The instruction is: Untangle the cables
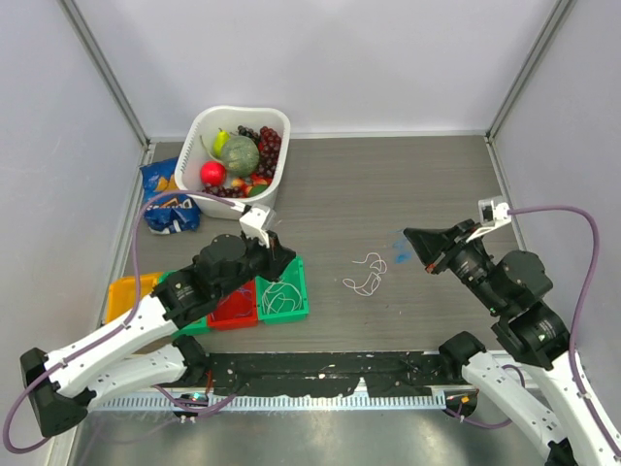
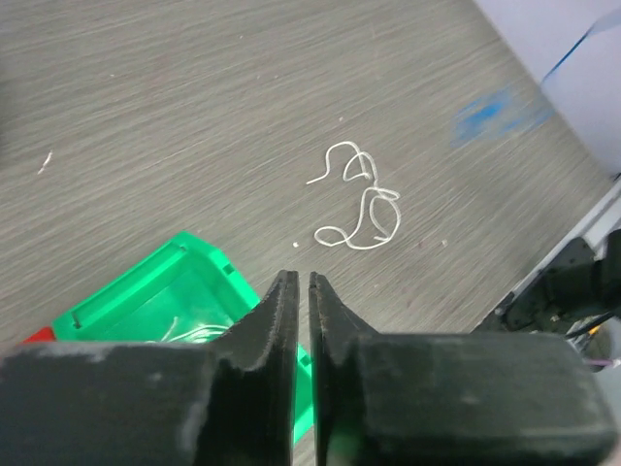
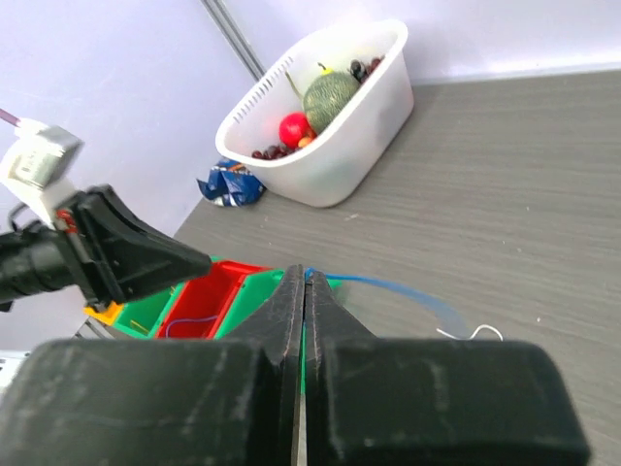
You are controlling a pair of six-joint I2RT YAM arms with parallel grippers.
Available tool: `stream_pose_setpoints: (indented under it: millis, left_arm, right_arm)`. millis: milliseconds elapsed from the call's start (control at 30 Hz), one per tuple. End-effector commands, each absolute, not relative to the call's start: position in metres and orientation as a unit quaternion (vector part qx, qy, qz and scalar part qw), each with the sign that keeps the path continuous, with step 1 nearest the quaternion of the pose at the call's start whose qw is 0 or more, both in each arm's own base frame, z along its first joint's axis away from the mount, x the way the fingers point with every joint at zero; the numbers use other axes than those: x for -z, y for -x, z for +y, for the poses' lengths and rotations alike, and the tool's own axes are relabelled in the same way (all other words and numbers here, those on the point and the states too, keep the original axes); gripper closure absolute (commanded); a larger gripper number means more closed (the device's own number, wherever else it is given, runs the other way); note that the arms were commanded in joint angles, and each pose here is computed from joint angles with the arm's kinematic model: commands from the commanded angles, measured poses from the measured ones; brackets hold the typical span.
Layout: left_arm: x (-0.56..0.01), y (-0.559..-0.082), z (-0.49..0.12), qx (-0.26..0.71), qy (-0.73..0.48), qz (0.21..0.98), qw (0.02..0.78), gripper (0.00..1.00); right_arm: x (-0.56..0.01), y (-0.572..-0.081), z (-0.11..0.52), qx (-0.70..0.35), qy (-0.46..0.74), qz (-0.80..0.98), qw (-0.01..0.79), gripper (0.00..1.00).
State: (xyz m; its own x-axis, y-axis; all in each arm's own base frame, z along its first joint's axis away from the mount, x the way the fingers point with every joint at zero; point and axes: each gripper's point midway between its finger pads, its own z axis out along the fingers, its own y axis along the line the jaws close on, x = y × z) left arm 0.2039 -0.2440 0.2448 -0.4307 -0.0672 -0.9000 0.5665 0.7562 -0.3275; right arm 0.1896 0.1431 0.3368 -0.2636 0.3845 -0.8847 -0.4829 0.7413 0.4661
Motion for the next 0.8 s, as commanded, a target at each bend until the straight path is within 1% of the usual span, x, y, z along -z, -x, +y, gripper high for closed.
stream_pose_setpoints:
  millis: [0,33,167,200,267,300,333,367,433,500,567,633,700,767]
  left_arm:
    - [-0.25,-0.2,-0.25,0.32,-0.17,0.79,0.494,0.77]
    - [-0.253,-0.199,-0.252,0.326,-0.174,0.788,0.492,0.66]
    - [-0.259,-0.194,-0.26,0.354,-0.191,0.766,0.501,0.38]
    - [-0.262,-0.193,-0.262,0.363,-0.192,0.758,0.506,0.32]
    - [-0.267,-0.19,-0.267,0.381,-0.202,0.741,0.515,0.25]
    - [-0.27,-0.187,-0.271,0.395,-0.21,0.73,0.516,0.17]
    - [-0.274,-0.187,-0.273,0.403,-0.212,0.719,0.525,0.13]
    - [-0.274,-0.188,-0.273,0.405,-0.21,0.714,0.531,0.11]
    - [-0.282,-0.192,-0.271,0.407,-0.202,0.699,0.553,0.11]
    - [-0.29,-0.197,-0.263,0.4,-0.182,0.691,0.574,0.13]
    - [-0.296,-0.198,-0.257,0.397,-0.171,0.683,0.589,0.18]
    - [-0.301,-0.2,-0.251,0.395,-0.159,0.676,0.602,0.2]
    - [-0.304,-0.201,-0.245,0.392,-0.147,0.671,0.613,0.2]
    - [-0.305,-0.203,-0.241,0.391,-0.136,0.664,0.622,0.17]
  right_arm:
    - [-0.373,-0.186,0.142,-0.367,0.049,0.676,0.638,0.99]
    - [-0.369,-0.189,0.144,-0.365,0.051,0.682,0.632,0.99]
    - [-0.363,-0.188,0.156,-0.379,0.071,0.69,0.612,0.99]
    - [-0.365,-0.187,0.158,-0.387,0.072,0.687,0.611,0.99]
    - [-0.37,-0.184,0.162,-0.4,0.079,0.681,0.608,0.99]
    - [-0.37,-0.182,0.165,-0.407,0.086,0.68,0.604,0.99]
    - [-0.373,-0.181,0.167,-0.412,0.089,0.677,0.603,0.99]
    - [-0.374,-0.178,0.171,-0.421,0.1,0.674,0.599,0.99]
    - [-0.378,-0.173,0.178,-0.441,0.112,0.668,0.589,0.99]
    - [-0.382,-0.168,0.186,-0.464,0.126,0.66,0.577,0.99]
    - [-0.385,-0.163,0.194,-0.486,0.14,0.653,0.564,0.99]
    - [-0.391,-0.158,0.201,-0.508,0.149,0.641,0.555,0.99]
    - [-0.397,-0.154,0.207,-0.53,0.158,0.629,0.546,0.99]
    - [-0.403,-0.151,0.212,-0.548,0.163,0.619,0.538,0.99]
